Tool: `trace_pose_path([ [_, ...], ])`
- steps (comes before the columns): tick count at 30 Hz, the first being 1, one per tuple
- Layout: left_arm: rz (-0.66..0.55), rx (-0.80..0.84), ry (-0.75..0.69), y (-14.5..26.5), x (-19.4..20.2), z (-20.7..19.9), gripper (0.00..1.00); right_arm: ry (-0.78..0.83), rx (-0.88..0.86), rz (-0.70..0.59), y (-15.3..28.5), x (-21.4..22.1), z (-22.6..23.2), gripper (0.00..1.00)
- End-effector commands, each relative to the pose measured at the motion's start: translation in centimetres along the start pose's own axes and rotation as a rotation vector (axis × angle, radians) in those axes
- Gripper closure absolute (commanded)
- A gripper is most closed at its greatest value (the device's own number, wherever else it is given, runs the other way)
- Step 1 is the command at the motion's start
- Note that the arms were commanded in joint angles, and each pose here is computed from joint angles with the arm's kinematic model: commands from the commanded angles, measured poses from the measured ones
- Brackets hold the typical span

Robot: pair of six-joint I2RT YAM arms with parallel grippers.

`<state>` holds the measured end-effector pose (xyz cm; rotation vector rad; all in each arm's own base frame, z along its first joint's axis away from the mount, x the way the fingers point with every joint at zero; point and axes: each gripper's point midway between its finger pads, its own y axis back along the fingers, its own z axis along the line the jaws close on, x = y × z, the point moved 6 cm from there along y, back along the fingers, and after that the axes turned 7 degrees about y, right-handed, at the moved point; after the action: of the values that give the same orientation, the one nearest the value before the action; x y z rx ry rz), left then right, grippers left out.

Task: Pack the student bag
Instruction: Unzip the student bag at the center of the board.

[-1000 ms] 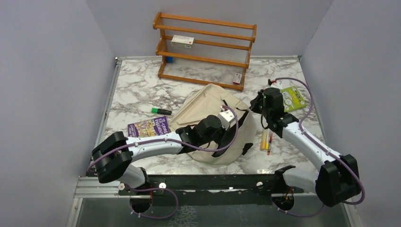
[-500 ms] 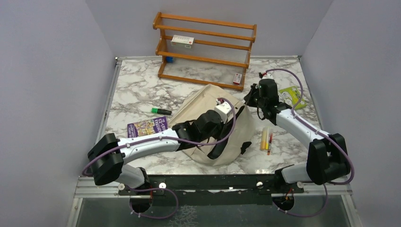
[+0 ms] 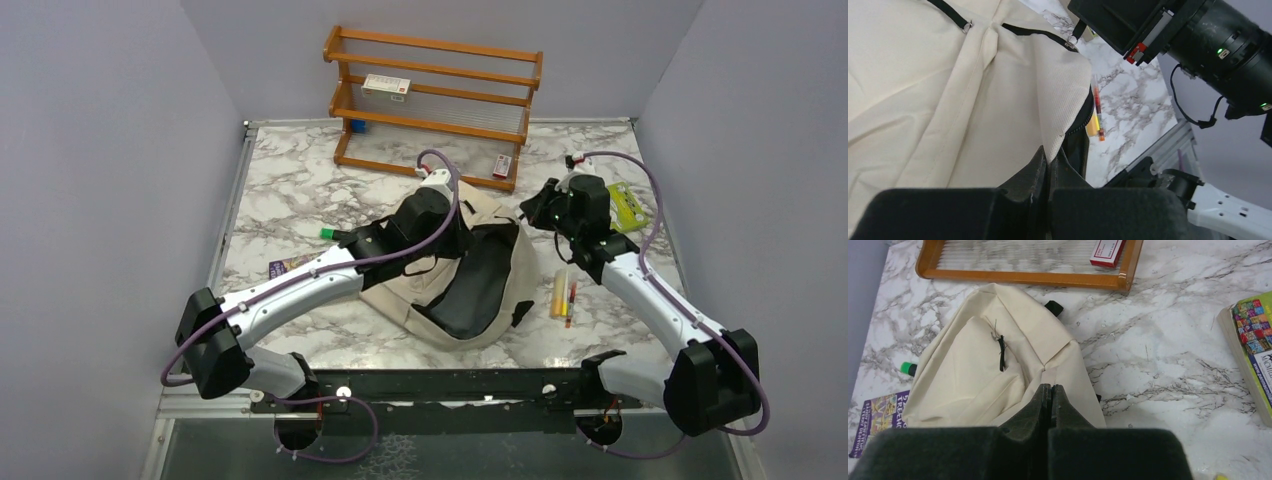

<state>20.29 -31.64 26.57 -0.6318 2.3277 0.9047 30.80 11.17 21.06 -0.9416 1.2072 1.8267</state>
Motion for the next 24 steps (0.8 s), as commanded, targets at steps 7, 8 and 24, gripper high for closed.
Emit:
trace_pose_path([
  [7,-0.017,0.094,0.162,1.6,-3.6,-2.5,1.0,-0.07,-0.112,0.024,0.2,-0.1,1.5,0.99],
  [8,-0.019,0.082,0.171,1.5,-3.6,-2.1,1.0,-0.071,-0.112,0.029,0.1,0.0,1.4,1.0],
  [24,-0.043,0.101,0.197,1.1,-4.0,-1.6,1.0,-0.051,-0.096,0.004,0.7,-0.4,1.2,0.99],
])
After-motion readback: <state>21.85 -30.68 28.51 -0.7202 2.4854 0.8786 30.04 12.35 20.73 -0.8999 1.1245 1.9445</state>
